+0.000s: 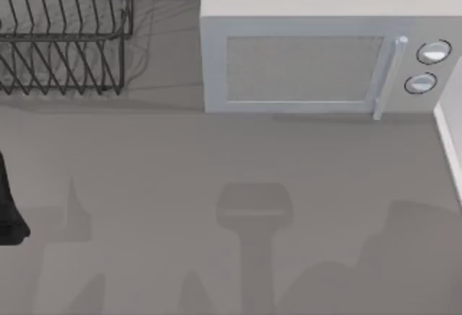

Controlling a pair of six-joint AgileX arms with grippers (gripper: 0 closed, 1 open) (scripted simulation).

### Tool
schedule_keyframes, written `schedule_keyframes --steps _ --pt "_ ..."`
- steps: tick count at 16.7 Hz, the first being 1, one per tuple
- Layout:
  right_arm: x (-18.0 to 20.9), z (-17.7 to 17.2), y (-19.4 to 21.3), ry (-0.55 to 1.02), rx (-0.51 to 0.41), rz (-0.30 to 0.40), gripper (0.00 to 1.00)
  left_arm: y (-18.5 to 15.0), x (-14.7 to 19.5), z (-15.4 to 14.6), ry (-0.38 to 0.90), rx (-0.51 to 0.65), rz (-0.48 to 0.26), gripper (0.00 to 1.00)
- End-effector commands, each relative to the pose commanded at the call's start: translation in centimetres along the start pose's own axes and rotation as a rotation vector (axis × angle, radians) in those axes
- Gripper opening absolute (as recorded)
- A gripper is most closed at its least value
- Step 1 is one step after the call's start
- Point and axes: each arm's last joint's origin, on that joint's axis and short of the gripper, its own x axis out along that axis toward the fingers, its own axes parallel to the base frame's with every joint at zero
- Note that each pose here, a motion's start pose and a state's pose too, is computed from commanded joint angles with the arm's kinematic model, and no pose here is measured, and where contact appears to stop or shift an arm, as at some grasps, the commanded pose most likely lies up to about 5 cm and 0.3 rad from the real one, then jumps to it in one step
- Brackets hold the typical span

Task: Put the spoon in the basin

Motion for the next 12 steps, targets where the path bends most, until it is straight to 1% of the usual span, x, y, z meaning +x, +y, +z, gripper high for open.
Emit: schedule_keyframes --steps 2,5,9,12 --pt "-0.8 1.5 -2.8 0.007 -0.009 0.016 0.0 0.0 0.0 0.0 0.0 0.0 0.0 1.0" --pt "-2.0 4.5 -7.6 0.013 -0.019 0.02 0.0 0.0 0.0 0.0 0.0 0.0 0.0 1.0" --pt "-2.3 9.3 -13.1 0.011 -0.02 0.004 0.0 0.0 0.0 0.0 0.0 0.0 0.0 1.0" --pt "-1.6 12.6 -15.6 0.003 -0.013 -0.018 0.0 0.0 0.0 0.0 0.0 0.0 0.0 1.0"
